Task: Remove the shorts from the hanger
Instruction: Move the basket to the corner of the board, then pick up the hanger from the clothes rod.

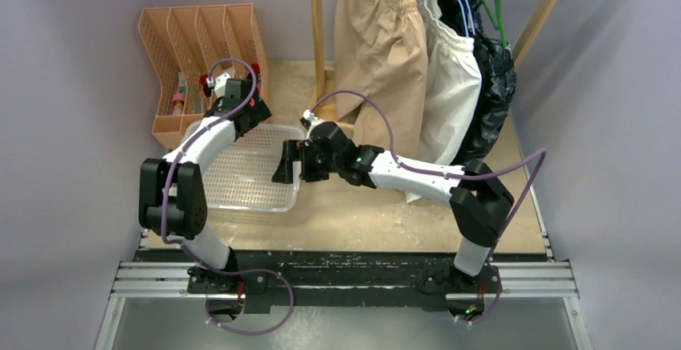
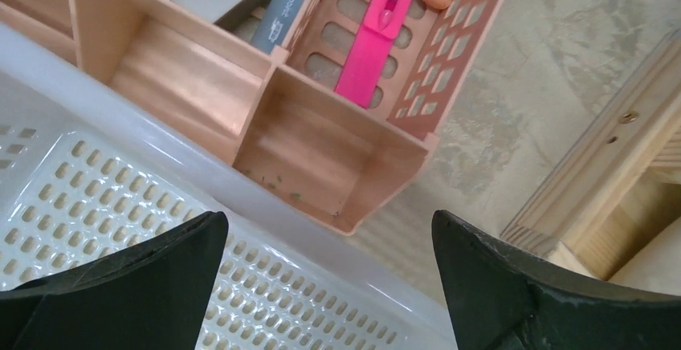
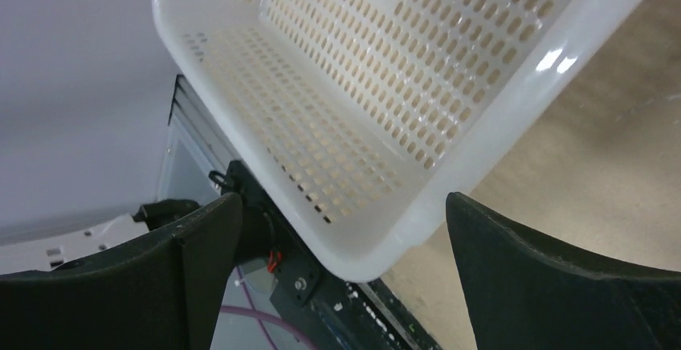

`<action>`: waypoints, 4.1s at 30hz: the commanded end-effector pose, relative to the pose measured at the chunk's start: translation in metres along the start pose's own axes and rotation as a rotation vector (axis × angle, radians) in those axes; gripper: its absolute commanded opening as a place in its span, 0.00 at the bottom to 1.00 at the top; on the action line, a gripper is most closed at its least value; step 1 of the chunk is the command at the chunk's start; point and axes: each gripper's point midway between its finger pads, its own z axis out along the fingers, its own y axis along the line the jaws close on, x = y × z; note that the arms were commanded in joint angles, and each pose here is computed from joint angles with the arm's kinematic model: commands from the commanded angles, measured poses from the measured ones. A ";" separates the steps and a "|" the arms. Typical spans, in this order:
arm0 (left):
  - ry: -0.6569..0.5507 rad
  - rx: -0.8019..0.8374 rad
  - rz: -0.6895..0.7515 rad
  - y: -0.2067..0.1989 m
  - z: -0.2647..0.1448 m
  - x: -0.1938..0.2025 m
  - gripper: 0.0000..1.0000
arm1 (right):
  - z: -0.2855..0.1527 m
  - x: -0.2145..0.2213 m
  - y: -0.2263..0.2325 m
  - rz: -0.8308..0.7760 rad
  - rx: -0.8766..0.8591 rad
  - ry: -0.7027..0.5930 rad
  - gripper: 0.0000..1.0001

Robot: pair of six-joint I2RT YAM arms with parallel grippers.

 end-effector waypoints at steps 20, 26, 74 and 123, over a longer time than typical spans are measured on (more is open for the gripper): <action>-0.231 -0.019 -0.109 0.082 -0.165 -0.034 1.00 | 0.030 -0.053 0.016 -0.087 0.003 -0.095 0.97; -0.323 -0.036 -0.139 0.103 -0.199 -0.045 1.00 | 0.050 -0.047 0.069 -0.201 -0.121 -0.033 0.93; -0.183 0.134 0.063 0.068 -0.152 -0.004 1.00 | -0.351 -0.292 -0.034 -0.367 0.603 -0.832 0.86; -0.145 0.123 0.061 0.071 -0.149 0.007 1.00 | -0.354 -0.346 -0.052 -0.561 0.657 -0.893 0.00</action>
